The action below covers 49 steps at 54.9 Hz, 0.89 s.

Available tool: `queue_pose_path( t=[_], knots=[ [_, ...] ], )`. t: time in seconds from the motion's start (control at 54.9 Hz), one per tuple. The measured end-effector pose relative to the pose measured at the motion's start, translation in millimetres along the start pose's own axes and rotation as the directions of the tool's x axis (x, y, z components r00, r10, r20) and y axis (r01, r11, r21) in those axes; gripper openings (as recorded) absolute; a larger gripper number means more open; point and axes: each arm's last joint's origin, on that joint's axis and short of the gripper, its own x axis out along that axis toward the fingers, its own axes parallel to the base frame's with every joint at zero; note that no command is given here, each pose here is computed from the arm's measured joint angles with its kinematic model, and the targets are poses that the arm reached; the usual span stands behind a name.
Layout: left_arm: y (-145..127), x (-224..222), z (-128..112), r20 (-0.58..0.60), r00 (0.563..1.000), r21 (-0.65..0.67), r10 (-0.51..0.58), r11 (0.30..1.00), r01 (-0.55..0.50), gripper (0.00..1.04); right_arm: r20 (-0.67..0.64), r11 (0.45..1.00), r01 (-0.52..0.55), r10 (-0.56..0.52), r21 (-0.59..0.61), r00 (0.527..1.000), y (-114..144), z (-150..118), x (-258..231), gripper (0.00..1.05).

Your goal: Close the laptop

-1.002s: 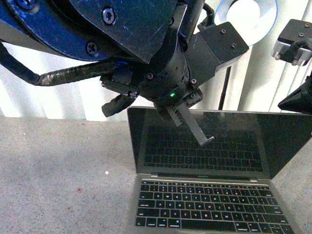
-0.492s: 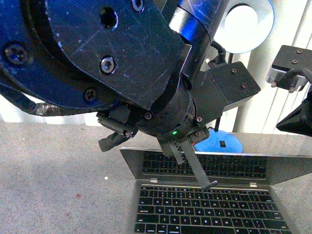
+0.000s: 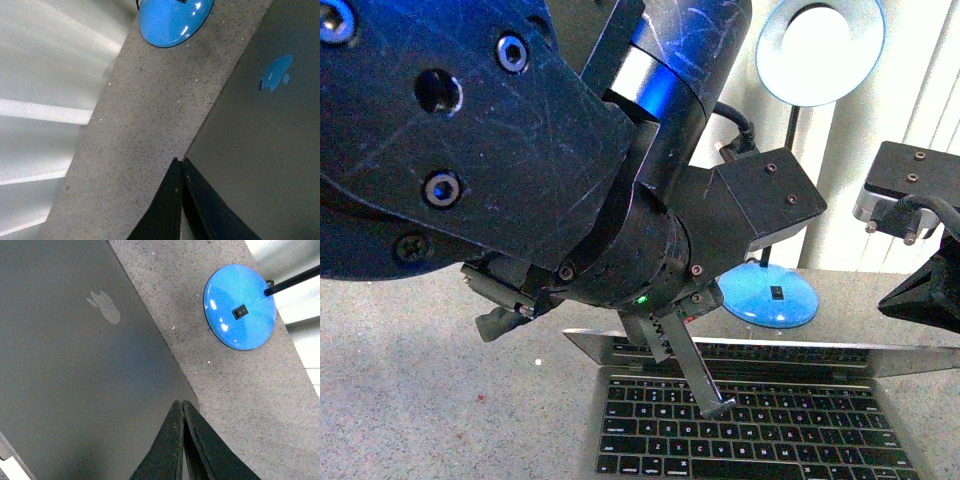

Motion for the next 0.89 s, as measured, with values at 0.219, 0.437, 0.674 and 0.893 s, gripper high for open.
queue_pose_path(
  t=[0.219,0.437,0.674,0.893],
  knots=[
    [-8,1,-7,0.0,0.999,-0.004,-0.041,0.999,0.041,0.04,-0.003,0.999,-0.045,0.045,0.002,0.999,6,1,4,0.03],
    [-14,2,-13,0.002,0.999,-0.014,-0.051,0.999,0.052,0.04,-0.018,0.998,-0.07,0.07,0.005,0.997,11,-3,9,0.03],
    [-19,2,-18,0.0,0.998,-0.017,-0.062,0.998,0.062,0.04,-0.036,0.994,-0.106,0.107,0.012,0.994,21,-11,18,0.03],
    [-22,3,-21,0.003,0.997,-0.019,-0.071,0.997,0.071,0.04,-0.038,0.993,-0.116,0.116,0.013,0.992,25,-14,23,0.03]
  ],
)
